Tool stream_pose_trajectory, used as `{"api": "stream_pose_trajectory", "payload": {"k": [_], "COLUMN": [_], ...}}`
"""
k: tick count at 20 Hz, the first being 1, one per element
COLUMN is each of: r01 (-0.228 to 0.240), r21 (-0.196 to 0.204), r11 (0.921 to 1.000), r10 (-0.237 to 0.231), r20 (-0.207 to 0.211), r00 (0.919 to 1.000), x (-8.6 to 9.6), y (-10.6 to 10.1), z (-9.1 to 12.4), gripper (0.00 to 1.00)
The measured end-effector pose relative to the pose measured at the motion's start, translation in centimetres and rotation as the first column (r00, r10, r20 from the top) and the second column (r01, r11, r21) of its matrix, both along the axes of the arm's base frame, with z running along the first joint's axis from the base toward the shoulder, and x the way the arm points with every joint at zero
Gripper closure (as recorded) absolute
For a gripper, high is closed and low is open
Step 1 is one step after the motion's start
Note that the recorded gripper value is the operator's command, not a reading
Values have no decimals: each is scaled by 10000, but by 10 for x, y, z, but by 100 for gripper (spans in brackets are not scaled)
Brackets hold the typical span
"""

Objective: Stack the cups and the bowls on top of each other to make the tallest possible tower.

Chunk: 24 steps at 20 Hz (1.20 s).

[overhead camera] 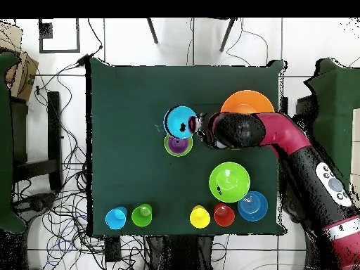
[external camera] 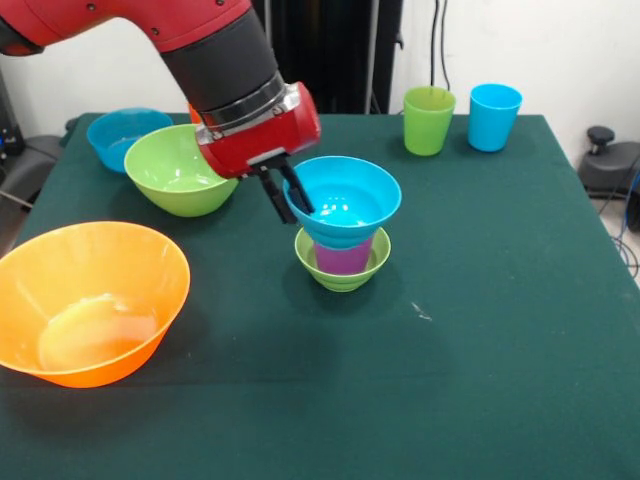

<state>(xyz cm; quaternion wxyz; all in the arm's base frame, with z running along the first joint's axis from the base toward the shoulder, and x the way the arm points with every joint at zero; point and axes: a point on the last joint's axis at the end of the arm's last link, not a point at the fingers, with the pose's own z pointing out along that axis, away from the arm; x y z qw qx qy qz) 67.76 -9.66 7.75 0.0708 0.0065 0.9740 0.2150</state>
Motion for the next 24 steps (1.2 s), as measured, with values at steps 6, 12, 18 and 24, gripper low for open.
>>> {"api": "stream_pose_trajectory", "payload": {"k": [6,12,18,24], "r01": [177,145,-178,-461], "r21": [42,226,532,723], "r11": [9998,9996,9984,9963], "r10": [-176,-139,211,522], "r20": [-71,-258,-632,-847], "r00": [9998,9996,9978,9950], "x": [-7,-22,-48,-64], "y": [-14,-15,-1,13], "z": [-1,-2,-5,-9], "gripper": [100,100,100,100]}}
